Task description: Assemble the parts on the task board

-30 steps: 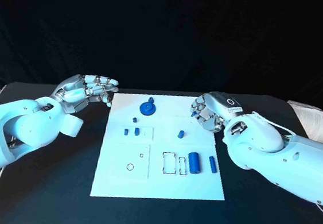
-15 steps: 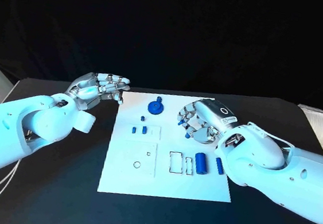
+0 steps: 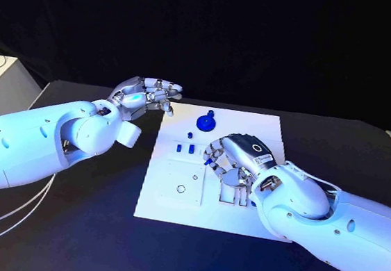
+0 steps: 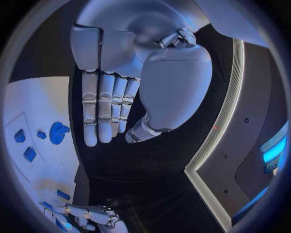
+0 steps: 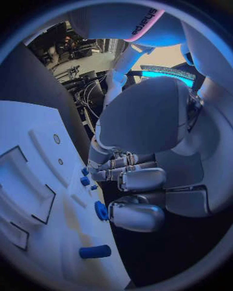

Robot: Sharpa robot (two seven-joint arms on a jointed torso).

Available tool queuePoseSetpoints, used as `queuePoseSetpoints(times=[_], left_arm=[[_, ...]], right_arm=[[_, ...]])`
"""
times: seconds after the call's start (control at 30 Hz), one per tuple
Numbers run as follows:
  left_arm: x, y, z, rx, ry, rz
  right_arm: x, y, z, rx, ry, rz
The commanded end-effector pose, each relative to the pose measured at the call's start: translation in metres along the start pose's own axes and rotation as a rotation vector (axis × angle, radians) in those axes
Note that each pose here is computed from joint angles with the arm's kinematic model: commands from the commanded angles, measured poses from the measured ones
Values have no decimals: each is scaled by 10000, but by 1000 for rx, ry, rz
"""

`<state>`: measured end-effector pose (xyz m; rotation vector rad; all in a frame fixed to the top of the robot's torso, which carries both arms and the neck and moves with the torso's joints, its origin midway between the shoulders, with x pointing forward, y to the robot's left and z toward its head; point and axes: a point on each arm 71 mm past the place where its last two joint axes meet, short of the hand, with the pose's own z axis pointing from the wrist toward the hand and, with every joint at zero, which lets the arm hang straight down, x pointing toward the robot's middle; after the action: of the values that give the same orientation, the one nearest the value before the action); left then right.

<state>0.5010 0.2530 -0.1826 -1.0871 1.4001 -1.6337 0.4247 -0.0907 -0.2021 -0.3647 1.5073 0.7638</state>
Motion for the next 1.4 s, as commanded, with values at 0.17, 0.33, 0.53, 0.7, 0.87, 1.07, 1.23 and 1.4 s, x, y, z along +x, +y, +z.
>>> queuePoseSetpoints(times=[0.17, 0.33, 0.53, 0.7, 0.87, 1.07, 1.23, 1.4], left_arm=[[22, 3, 10, -5, 2, 2], [25, 3, 10, -6, 4, 2], [32, 3, 11, -7, 7, 3], [30, 3, 10, -8, 6, 3], [27, 2, 8, -8, 7, 4], [21, 2, 4, -10, 7, 5], [18, 2, 3, -11, 8, 5], [19, 1, 1, -11, 10, 5]], right_arm=[[153, 97, 49, -38, 68, -23], [206, 118, 87, -36, 81, -16], [255, 132, 116, -33, 102, -20], [288, 140, 123, -32, 121, -25], [304, 137, 124, -28, 130, -31], [311, 139, 121, -27, 137, -34], [317, 137, 119, -25, 144, -38], [322, 121, 123, -16, 148, -45]])
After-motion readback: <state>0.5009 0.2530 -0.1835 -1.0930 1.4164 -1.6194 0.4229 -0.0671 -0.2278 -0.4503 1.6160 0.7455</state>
